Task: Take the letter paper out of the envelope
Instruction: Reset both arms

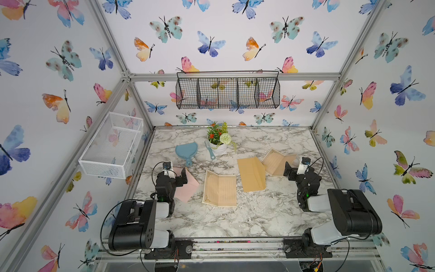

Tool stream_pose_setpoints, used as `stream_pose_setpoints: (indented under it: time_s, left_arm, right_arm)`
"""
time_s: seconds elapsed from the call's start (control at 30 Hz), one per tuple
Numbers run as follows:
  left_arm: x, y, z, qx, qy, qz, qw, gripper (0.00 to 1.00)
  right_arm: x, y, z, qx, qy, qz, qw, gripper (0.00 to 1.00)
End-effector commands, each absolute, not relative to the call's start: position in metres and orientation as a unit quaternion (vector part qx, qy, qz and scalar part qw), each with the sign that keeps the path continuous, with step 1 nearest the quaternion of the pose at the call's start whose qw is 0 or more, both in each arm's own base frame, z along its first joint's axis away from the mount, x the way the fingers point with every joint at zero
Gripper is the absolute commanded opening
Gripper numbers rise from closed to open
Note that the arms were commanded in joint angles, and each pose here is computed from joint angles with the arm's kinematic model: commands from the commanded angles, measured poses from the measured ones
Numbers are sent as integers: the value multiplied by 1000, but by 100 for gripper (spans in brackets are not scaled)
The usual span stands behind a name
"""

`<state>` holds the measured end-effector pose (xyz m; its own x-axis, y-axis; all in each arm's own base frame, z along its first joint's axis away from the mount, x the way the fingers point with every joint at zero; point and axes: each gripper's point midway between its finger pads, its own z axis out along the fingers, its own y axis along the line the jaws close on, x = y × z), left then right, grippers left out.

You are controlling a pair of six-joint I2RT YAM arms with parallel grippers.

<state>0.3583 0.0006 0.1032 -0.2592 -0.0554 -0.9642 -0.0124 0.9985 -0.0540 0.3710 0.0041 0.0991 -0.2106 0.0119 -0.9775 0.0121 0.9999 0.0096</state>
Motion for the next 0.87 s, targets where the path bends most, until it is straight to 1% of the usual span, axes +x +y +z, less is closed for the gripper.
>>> stream_pose_setpoints:
  time_s: [0.0,0.07,0.1,0.17,0.23,0.33,0.4,0.53,0.83]
  left_arm:
    - [363,-5,116,-4,779,-22,627,98]
    - [363,-4,116,-5,779,-20,627,98]
    - [363,-4,116,-5,779,-20,627,98]
    - [363,-5,116,-5,779,-22,627,98]
    - [363,-5,116,-5,779,-22,627,98]
    - [363,-5,116,-5,779,-22,627,98]
    - [363,-5,116,-5,779,-21,627,98]
    - [363,-5,116,-5,779,-22,627,98]
    - [363,-4,116,-6,780,-21,626,98]
  right_arm:
    - [364,4,106,8,773,-6,635,98]
    - [371,7,116,-2,749,-3,663,98]
    - [373,13,112,-18,753,4,658,98]
    - [381,15,99,-25,789,6,613,98]
    - [383,18,109,-32,765,11,643,98]
    - [384,18,99,-34,789,12,614,98]
    - [384,19,105,-36,773,13,634,98]
    - [384,20,100,-37,785,15,618,98]
    - [382,21,102,-39,780,16,624,98]
